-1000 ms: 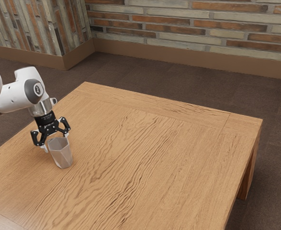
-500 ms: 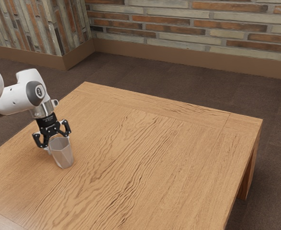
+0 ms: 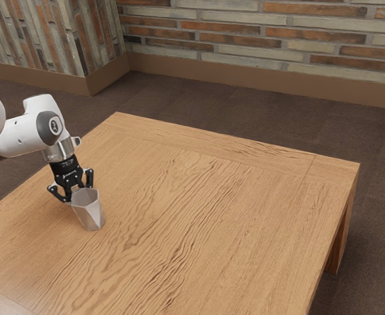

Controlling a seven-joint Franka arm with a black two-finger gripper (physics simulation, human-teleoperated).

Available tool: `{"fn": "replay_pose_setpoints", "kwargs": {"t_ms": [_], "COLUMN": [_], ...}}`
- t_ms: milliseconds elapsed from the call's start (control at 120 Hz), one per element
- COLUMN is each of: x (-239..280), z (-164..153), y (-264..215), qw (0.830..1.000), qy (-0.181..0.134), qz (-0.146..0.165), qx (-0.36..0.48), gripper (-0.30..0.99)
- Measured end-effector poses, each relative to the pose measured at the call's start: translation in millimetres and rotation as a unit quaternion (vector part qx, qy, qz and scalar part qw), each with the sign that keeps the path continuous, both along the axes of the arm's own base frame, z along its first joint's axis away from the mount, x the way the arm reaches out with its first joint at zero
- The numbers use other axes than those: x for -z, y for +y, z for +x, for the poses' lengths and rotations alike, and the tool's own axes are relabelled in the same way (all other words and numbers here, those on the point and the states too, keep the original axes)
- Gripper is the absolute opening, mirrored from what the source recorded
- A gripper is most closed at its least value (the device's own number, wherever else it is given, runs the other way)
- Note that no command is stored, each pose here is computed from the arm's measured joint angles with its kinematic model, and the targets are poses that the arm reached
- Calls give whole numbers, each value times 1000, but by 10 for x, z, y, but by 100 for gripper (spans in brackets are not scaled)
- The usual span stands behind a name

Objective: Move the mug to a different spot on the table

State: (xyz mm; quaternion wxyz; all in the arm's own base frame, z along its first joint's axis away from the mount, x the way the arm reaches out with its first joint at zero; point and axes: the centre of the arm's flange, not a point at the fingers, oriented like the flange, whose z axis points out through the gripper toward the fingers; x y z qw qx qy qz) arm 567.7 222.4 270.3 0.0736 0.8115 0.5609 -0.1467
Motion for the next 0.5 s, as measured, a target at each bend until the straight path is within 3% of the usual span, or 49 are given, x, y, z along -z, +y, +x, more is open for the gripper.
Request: {"fn": "replay_pose_setpoints", "kwargs": {"t_ms": [300, 500], "x": [-48, -74], "z": [-20, -115], "y": [-32, -30], "qw": [1000, 998], "qy": [9, 30], "qz": [-8, -54], "qx": [-4, -34], "gripper": [14, 11]}}
